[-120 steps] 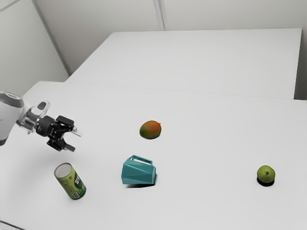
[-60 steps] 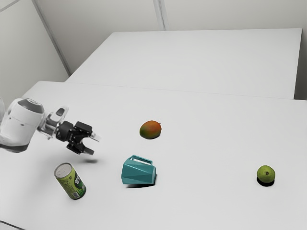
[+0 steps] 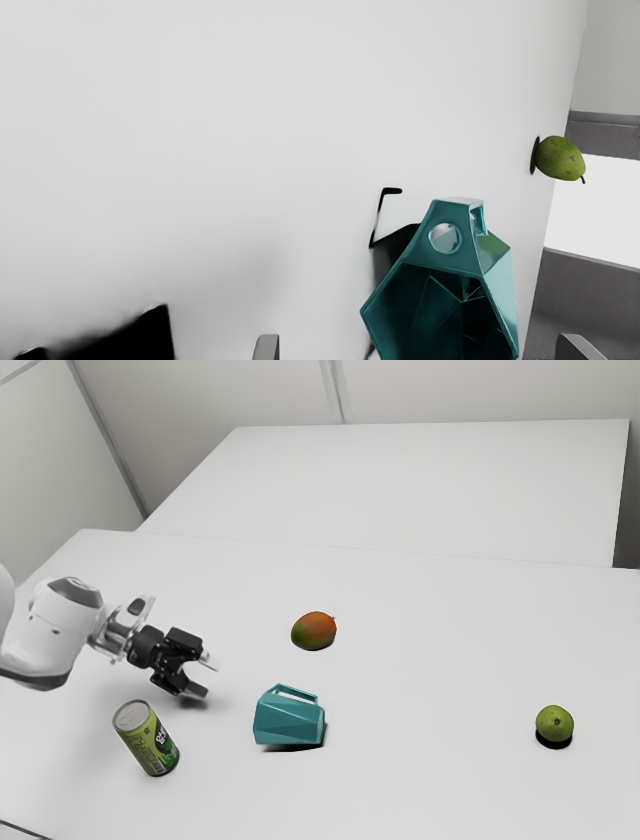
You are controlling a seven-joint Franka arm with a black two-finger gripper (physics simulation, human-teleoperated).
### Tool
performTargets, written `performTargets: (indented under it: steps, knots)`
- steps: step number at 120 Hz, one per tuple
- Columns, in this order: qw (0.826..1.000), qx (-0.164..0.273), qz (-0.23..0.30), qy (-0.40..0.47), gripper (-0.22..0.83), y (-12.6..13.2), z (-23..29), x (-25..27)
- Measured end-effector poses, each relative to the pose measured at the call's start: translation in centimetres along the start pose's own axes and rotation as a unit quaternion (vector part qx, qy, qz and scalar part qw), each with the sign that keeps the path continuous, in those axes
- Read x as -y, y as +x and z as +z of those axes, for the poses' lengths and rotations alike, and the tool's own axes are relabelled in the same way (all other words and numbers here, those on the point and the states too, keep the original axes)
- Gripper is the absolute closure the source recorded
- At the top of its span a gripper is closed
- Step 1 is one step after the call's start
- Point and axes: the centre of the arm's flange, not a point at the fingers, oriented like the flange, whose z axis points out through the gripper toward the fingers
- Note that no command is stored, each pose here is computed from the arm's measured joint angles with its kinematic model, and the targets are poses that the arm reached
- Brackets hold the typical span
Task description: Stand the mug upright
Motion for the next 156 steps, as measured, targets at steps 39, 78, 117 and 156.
performTargets:
  steps: [39, 78, 117, 156]
  knots:
    - [1.000, 0.029, 0.006, -0.001, 0.00, -2.0, 2.3, -0.8]
    - [0.998, 0.050, 0.026, 0.005, 0.01, -1.6, 4.8, -3.5]
    - [0.998, 0.066, 0.024, -0.003, 0.03, -2.0, 8.8, -6.7]
    - [0.997, 0.070, 0.015, -0.011, 0.04, -2.3, 11.6, -8.9]
